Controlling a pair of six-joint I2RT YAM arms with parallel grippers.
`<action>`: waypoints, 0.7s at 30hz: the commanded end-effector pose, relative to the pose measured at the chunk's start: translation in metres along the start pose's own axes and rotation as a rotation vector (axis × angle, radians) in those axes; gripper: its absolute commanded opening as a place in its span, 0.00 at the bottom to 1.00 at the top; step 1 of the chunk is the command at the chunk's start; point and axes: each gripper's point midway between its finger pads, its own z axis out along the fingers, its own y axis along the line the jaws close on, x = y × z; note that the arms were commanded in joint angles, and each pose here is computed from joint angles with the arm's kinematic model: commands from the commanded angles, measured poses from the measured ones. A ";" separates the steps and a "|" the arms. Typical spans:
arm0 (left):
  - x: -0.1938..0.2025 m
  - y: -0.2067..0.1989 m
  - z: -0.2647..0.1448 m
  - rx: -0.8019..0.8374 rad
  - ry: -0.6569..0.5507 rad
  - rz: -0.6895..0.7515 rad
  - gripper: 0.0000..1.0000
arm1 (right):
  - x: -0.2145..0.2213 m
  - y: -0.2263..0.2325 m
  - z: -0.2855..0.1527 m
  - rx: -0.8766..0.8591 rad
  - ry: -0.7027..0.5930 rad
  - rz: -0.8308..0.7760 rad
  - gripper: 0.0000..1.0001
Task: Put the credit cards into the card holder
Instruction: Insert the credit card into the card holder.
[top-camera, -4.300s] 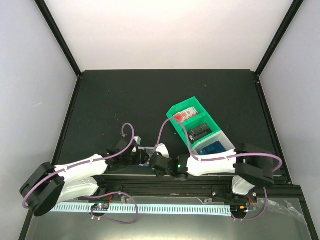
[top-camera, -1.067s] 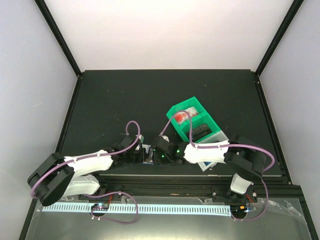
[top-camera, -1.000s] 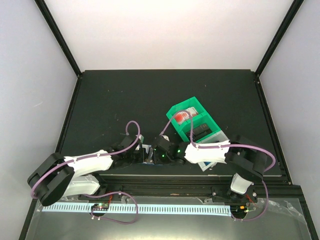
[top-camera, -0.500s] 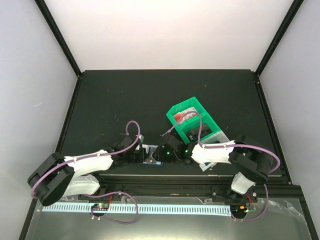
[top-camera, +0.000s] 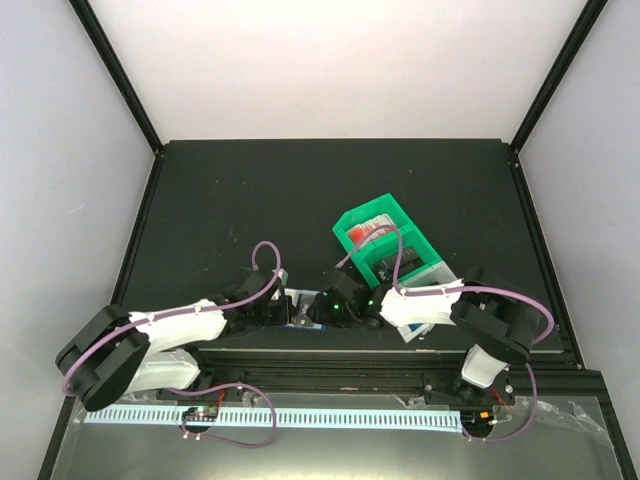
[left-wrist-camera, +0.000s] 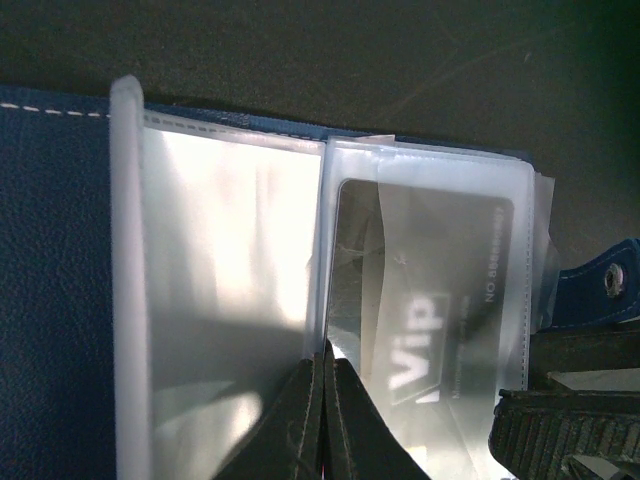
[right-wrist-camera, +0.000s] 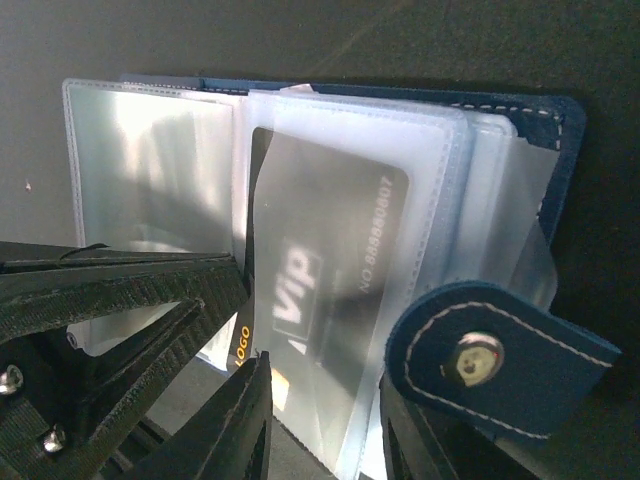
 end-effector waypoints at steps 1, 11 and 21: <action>0.024 0.041 0.005 -0.158 0.074 -0.020 0.02 | -0.005 -0.014 -0.002 0.060 -0.032 0.026 0.33; 0.025 0.039 0.006 -0.145 0.078 -0.021 0.01 | 0.003 0.001 0.011 -0.064 0.021 0.066 0.33; 0.025 0.036 0.005 -0.133 0.079 -0.020 0.02 | -0.003 0.009 0.011 -0.180 -0.003 0.123 0.24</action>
